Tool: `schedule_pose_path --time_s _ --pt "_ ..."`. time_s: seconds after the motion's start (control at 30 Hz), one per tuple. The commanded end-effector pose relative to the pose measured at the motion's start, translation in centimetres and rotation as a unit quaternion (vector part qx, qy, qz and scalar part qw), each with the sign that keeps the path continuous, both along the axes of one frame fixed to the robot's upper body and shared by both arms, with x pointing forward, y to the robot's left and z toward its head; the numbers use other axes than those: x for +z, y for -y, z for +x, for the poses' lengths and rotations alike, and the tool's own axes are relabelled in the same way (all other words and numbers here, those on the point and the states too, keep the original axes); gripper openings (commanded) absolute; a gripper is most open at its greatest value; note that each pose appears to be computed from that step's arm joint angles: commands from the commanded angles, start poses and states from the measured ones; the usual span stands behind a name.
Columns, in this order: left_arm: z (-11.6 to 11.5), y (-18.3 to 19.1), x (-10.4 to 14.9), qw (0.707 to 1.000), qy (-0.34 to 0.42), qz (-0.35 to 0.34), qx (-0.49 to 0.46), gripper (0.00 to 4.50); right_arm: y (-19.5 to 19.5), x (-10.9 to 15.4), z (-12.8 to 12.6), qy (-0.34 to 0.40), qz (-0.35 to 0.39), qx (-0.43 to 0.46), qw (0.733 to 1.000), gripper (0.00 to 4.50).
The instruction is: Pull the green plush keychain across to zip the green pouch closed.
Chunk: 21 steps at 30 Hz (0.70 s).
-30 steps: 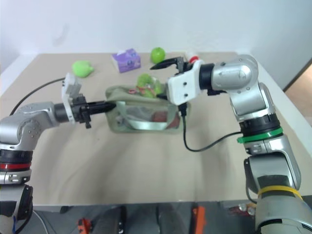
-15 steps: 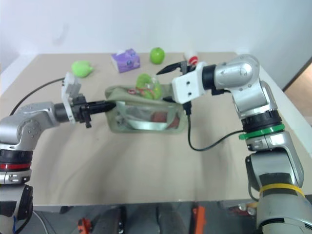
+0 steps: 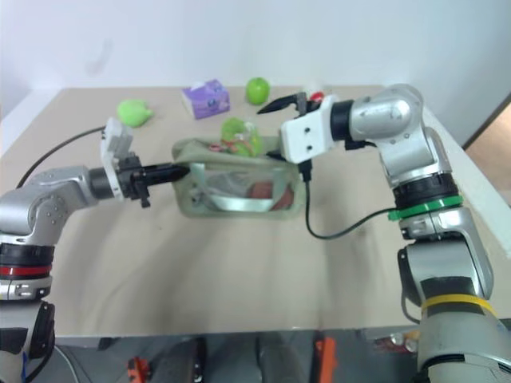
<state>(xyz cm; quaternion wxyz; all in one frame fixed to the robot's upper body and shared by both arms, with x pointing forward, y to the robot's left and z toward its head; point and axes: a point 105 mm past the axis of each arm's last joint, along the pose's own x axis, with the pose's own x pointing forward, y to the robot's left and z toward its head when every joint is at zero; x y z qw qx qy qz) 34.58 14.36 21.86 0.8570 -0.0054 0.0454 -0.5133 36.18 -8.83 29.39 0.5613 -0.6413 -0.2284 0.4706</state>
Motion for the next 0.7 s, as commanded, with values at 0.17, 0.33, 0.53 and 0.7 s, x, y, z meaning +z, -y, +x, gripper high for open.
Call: schedule_pose_path --time_s 0.17,0.33,0.53,0.7 --pt "-0.3 0.1 2.2 0.999 0.04 -0.019 -0.005 0.0 -2.6 1.9 -1.3 0.053 0.001 0.053 0.997 3.71" --pt "-0.3 0.0 1.9 0.999 0.038 -0.02 0.0 0.0 -3.0 2.3 -1.2 0.059 0.008 0.058 0.997 3.71" --pt "-0.3 -0.1 2.1 0.999 0.04 -0.023 0.003 0.0 -3.0 1.9 -1.1 0.047 0.008 0.059 0.997 3.17" --pt "-0.2 -0.1 2.0 0.999 0.041 -0.024 0.006 0.0 -2.8 1.4 -0.7 0.031 0.008 0.054 0.998 1.6"
